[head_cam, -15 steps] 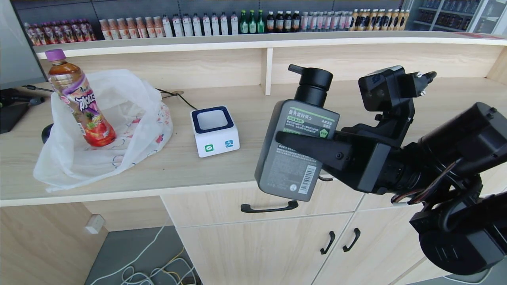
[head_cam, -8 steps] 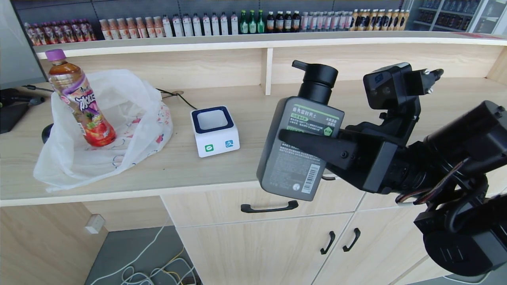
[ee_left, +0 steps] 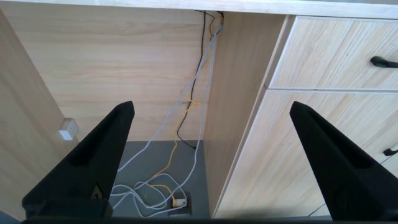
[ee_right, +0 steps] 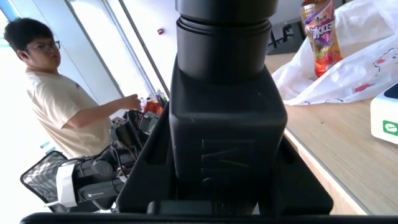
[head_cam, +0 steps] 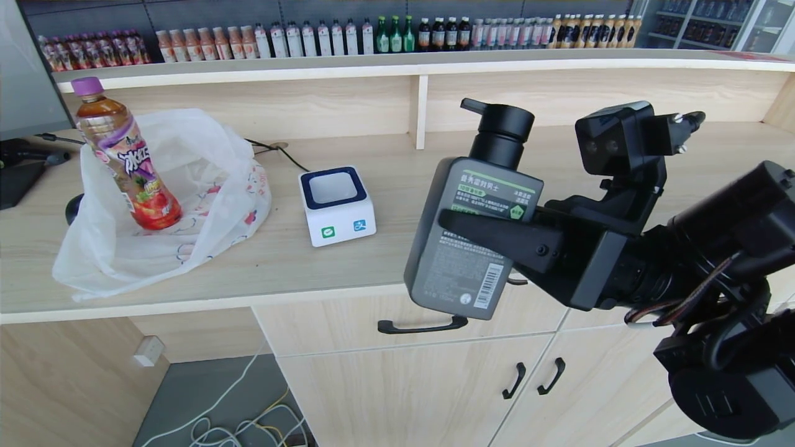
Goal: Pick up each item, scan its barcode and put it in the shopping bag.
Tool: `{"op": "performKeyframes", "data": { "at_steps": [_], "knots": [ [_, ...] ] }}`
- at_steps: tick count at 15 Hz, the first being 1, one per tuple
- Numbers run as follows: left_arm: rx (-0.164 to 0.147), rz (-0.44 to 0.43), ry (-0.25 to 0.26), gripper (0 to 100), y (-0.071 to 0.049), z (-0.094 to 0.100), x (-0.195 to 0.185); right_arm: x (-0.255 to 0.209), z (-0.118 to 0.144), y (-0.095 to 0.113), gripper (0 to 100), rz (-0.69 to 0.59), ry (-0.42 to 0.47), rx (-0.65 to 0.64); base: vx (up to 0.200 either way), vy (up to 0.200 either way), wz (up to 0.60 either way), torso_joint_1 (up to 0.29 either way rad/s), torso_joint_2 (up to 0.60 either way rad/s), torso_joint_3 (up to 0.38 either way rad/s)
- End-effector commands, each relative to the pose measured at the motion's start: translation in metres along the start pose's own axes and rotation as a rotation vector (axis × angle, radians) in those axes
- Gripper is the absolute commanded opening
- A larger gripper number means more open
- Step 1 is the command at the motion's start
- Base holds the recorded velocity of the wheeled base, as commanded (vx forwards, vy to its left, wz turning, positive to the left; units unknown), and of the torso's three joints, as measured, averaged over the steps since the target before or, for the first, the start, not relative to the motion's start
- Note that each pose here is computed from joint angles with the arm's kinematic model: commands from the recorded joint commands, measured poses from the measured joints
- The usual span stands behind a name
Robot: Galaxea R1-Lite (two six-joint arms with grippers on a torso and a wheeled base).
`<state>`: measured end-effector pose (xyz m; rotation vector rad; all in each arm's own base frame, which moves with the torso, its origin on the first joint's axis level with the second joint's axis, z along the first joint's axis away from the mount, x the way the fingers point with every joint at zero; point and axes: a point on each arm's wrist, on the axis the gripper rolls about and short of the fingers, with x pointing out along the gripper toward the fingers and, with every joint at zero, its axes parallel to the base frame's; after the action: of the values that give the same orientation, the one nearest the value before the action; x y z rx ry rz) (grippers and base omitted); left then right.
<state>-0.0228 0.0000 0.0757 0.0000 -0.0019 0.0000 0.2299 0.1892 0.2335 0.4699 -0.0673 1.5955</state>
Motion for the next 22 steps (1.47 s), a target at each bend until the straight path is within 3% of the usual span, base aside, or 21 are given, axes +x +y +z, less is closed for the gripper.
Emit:
{"op": "performKeyframes", "data": {
  "at_steps": [1, 6, 11, 14, 18, 20, 22],
  "knots": [
    [-0.002, 0.0, -0.001, 100, 0.0, 0.0, 0.0, -0.002, 0.001, 0.002, 0, -0.002, -0.002, -0.006, 0.0, 0.0, 0.0, 0.0, 0.0, 0.0],
    [0.0, 0.0, -0.001, 100, 0.0, 0.0, 0.0, -0.007, -0.006, 0.003, 0, -0.048, -0.004, -0.106, 0.0, 0.0, 0.0, 0.0, 0.0, 0.0],
    [-0.002, 0.0, -0.001, 100, 0.0, 0.0, 0.0, -0.011, -0.008, -0.001, 0, -0.25, -0.094, -0.294, 0.0, 0.0, 0.0, 0.0, 0.0, 0.0],
    [0.0, 0.0, -0.001, 100, 0.0, 0.0, 0.0, -0.021, -0.019, -0.005, 0, -0.525, -0.106, -0.489, 0.0, 0.0, 0.0, 0.0, 0.0, 0.0],
    [0.002, 0.0, -0.001, 100, 0.0, 0.0, 0.0, -0.024, -0.012, -0.001, 0, -0.924, -0.221, -0.588, 0.0, 0.0, 0.0, 0.0, 0.0, 0.0],
    [0.006, 0.0, -0.001, 100, 0.0, 0.0, 0.0, -0.027, -0.008, -0.001, 0, -1.025, -0.258, -0.606, 0.0, 0.0, 0.0, 0.0, 0.0, 0.0],
    [0.005, 0.0, -0.001, 100, 0.0, 0.0, 0.0, -0.027, -0.006, -0.003, 0, -1.048, -0.272, -0.613, 0.0, 0.0, 0.0, 0.0, 0.0, 0.0]
  ]
}}
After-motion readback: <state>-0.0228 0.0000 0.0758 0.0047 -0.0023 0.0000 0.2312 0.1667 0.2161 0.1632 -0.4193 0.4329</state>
